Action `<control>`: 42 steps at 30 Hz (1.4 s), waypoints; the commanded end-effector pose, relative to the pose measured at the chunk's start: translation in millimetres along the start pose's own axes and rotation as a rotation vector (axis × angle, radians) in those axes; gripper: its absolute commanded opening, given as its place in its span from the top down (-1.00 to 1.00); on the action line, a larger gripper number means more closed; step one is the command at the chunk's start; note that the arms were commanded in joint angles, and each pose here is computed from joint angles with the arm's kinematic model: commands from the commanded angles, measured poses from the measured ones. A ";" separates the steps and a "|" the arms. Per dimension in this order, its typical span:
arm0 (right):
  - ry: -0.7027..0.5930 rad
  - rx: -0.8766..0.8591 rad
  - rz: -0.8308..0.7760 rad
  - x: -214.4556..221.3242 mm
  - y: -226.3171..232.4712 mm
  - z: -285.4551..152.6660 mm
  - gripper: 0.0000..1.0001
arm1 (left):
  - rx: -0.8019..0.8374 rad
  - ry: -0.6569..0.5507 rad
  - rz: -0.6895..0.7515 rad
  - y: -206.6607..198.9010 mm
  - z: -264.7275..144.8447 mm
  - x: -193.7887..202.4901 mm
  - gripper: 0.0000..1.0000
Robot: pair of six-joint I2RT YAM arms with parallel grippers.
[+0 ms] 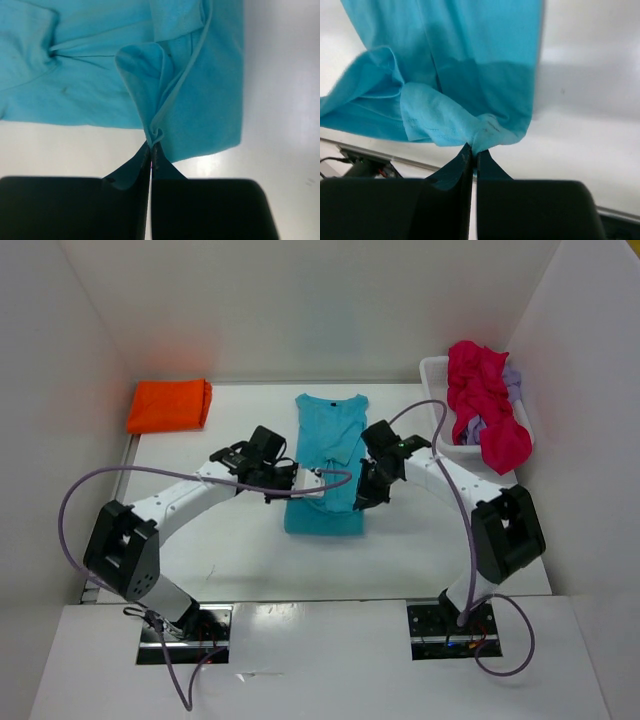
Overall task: Fold and stack the t-shirts
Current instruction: Fold the folded rectangular tshirt in 1/3 of the way
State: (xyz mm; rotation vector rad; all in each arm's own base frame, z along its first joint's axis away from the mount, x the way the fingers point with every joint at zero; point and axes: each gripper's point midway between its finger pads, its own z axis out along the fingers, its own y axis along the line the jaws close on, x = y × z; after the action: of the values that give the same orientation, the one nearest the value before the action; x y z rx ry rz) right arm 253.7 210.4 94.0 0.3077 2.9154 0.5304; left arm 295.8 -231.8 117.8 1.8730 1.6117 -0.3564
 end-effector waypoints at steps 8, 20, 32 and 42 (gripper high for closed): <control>-0.056 -0.061 -0.035 -85.8 9.6 13.1 1.00 | -0.153 -0.018 -0.003 98.9 29.4 4.4 1.00; -0.001 -0.030 0.006 -113.6 -15.1 44.8 1.00 | -0.202 -0.028 0.036 132.2 51.8 14.0 1.00; -0.119 -0.076 0.024 -168.0 -14.9 36.9 0.12 | -0.253 0.056 -0.032 139.0 72.9 54.1 1.00; -0.267 -0.080 -0.052 -167.1 -13.8 -15.6 0.16 | -0.281 0.123 -0.155 133.1 81.3 76.8 0.92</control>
State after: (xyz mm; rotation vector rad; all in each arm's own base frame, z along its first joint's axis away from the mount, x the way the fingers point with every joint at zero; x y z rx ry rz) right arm 410.1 154.3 94.6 0.3444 2.7250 0.5517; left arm 451.7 -231.2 55.6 1.6566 1.7388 -0.0679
